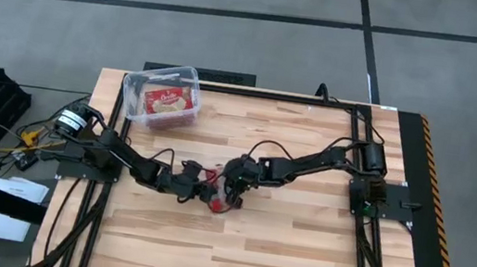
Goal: Sort popcorn bags into baskets
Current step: Put the red popcorn bag into the transparent bin
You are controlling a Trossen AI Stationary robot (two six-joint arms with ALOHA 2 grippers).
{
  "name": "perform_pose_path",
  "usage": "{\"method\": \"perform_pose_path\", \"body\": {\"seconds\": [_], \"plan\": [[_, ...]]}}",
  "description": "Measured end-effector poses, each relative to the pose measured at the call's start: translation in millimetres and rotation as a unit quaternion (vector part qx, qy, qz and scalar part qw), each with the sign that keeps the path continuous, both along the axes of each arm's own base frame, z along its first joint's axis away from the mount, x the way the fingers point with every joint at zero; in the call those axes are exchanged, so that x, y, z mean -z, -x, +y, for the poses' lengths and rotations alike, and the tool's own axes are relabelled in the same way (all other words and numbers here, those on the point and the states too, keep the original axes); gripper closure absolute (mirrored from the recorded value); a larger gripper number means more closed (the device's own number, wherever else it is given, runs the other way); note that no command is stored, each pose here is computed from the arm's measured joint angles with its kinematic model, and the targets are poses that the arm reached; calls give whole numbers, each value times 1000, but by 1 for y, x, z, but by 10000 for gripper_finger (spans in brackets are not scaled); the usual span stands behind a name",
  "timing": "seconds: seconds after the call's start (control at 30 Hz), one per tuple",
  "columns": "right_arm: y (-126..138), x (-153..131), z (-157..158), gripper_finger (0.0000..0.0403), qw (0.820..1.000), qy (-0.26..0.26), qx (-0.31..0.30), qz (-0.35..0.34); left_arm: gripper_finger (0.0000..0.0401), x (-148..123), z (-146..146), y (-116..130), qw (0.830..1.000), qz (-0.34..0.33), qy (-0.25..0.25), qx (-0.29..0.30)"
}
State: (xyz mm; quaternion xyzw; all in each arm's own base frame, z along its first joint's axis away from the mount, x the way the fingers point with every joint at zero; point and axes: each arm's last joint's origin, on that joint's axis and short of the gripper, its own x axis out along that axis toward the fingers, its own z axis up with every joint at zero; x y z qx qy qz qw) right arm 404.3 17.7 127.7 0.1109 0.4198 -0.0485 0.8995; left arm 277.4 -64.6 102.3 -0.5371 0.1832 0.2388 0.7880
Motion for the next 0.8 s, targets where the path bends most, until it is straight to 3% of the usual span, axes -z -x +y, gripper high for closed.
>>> {"method": "perform_pose_path", "body": {"seconds": [0.23, 0.4, 0.8], "plan": [[1, -13, 0, 389, 1000, 0, 2, -14, 387, 3, 2, 3, 999, 17, -24, -24], [15, -39, 0, 393, 1000, 5, -7, 5, 400, 3, 4, 2, 998, 8, -20, -56], [63, -116, -1, 388, 998, 58, -5, -4, 401, -37, 10, -11, 999, -13, -50, -17]]}}
